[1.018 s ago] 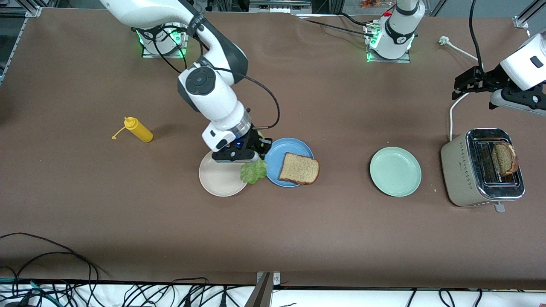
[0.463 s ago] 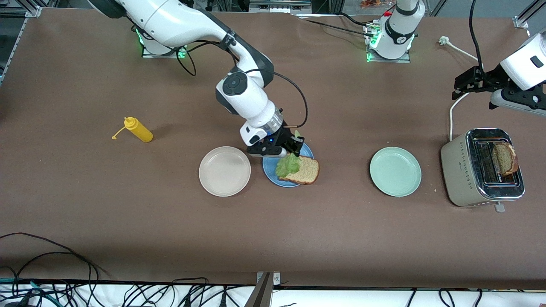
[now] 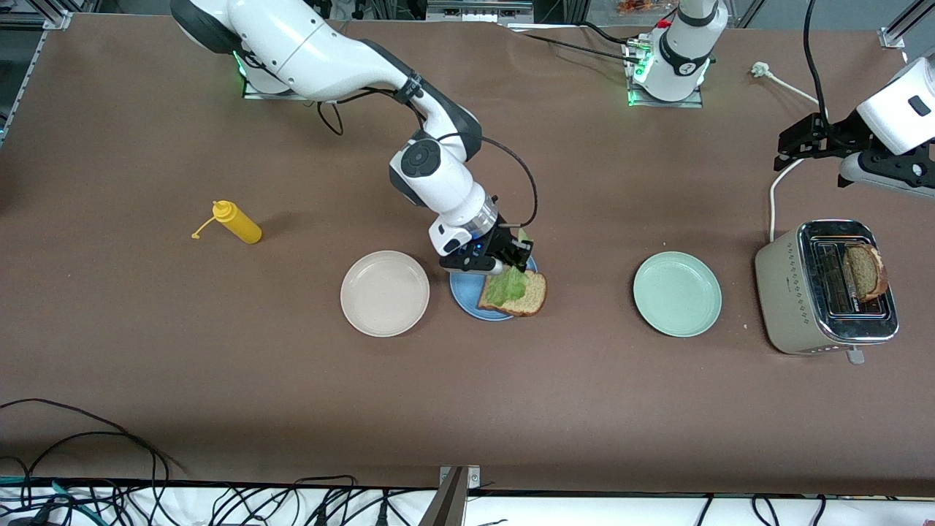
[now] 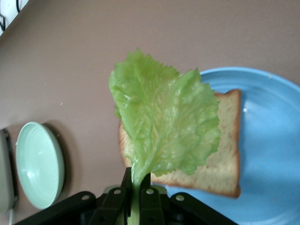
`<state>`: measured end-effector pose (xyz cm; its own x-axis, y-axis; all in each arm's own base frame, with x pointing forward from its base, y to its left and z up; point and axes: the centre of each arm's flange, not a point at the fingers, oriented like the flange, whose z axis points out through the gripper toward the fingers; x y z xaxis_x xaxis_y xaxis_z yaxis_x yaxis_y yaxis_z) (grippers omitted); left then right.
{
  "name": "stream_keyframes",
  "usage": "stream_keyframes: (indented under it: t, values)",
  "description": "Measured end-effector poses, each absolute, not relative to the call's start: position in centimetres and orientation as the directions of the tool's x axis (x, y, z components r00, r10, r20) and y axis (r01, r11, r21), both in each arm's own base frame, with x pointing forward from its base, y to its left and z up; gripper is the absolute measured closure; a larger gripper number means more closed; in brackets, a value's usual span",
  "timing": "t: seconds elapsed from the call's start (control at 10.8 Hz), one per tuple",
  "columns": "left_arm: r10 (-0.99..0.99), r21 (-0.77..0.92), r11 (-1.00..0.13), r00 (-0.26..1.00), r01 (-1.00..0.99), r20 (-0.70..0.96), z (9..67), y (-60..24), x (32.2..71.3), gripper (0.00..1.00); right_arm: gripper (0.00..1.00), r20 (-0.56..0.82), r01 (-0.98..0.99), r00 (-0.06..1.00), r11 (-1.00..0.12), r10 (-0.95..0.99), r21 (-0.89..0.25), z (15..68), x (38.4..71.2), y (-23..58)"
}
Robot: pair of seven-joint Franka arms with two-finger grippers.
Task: Make sandwich in blue plate with both arms
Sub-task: 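Lower the lettuce onto the bread and open the right gripper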
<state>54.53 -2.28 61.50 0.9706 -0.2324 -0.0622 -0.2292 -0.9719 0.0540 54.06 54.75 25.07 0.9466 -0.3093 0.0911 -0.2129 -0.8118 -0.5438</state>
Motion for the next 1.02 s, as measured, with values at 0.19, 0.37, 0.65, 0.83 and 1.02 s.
stream_keyframes:
  t: [0.19, 0.37, 0.65, 0.83, 1.02]
  values:
    - [-0.230, 0.054, -0.972, 0.971, -0.227, -0.062, 61.5, -2.2, 54.5, 0.00, 0.91, 0.102, -0.221, 0.940, -0.812, -0.324, -0.540, 23.6, 55.0, 54.1]
    - [-0.229, 0.054, -0.973, 0.971, -0.226, -0.063, 61.5, -2.1, 54.5, 0.00, 0.91, 0.101, -0.223, 0.940, -0.812, -0.326, -0.539, 23.2, 55.1, 54.1]
    - [-0.229, 0.054, -0.973, 0.971, -0.226, -0.063, 61.5, -2.1, 54.5, 0.00, 0.85, 0.093, -0.225, 0.943, -0.816, -0.321, -0.533, 22.2, 54.6, 54.4]
    - [-0.229, 0.054, -0.973, 0.971, -0.226, -0.063, 61.5, -2.1, 54.5, 0.00, 0.60, 0.092, -0.226, 0.943, -0.815, -0.321, -0.533, 22.2, 54.6, 54.4]
    - [-0.229, 0.054, -0.973, 0.971, -0.226, -0.063, 61.5, -2.1, 54.5, 0.00, 0.33, 0.093, -0.226, 0.942, -0.814, -0.322, -0.536, 22.4, 54.6, 54.5]
